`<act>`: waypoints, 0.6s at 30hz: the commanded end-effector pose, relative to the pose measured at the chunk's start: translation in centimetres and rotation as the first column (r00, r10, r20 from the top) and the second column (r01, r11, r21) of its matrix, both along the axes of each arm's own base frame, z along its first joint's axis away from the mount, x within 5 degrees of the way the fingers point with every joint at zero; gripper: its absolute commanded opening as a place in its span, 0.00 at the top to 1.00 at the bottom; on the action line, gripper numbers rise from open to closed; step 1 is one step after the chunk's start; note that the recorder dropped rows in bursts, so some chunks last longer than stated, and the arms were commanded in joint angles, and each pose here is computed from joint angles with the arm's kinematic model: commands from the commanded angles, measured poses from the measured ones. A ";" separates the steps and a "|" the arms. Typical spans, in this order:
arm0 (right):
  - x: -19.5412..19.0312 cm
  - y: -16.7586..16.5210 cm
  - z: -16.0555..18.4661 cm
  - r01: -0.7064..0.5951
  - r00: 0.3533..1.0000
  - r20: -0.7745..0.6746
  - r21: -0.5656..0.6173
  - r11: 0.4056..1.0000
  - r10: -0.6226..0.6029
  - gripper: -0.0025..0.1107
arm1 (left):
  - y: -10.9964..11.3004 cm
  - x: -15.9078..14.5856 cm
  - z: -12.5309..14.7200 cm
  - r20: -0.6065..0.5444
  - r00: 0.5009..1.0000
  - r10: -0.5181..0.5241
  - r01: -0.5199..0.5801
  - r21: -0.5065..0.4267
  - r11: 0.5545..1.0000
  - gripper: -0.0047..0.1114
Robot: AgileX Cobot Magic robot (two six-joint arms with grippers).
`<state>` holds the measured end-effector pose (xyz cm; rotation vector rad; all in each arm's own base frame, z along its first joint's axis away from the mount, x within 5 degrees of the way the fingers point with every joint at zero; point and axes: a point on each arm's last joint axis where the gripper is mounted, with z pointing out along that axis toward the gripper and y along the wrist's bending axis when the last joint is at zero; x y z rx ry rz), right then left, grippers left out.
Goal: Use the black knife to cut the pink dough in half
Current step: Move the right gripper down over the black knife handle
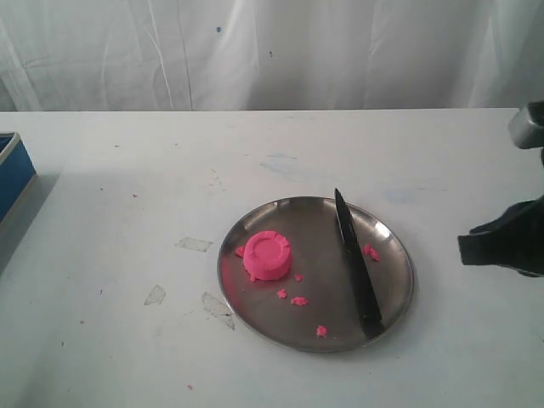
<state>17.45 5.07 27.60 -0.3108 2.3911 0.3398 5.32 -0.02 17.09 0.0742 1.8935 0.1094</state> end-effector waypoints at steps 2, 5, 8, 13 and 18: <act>1.8 2.7 0.4 -0.216 0.976 -0.015 0.030 0.976 0.216 0.98 | 0.0 0.0 -0.1 0.003 1.000 0.003 -0.003 -0.017 1.000 0.96; 3.1 4.6 1.0 -0.372 0.926 0.070 0.014 0.928 0.370 0.98 | 0.0 0.0 -0.1 0.003 1.000 0.003 -0.003 -0.017 1.000 0.96; 5.8 5.6 0.3 -0.360 0.932 0.060 0.023 0.933 0.358 0.98 | 0.0 0.0 -0.1 0.003 1.000 0.003 -0.003 -0.017 1.000 0.96; 9.4 6.3 -2.6 -0.327 0.945 -0.018 0.011 0.945 0.327 0.98 | 0.0 0.0 -0.1 0.003 1.000 0.003 -0.003 -0.017 1.000 0.96; 11.1 6.5 -5.2 -0.292 0.955 -0.064 -0.007 0.956 0.291 0.98 | 0.0 0.0 -0.1 0.003 1.000 0.003 -0.003 -0.017 1.000 0.96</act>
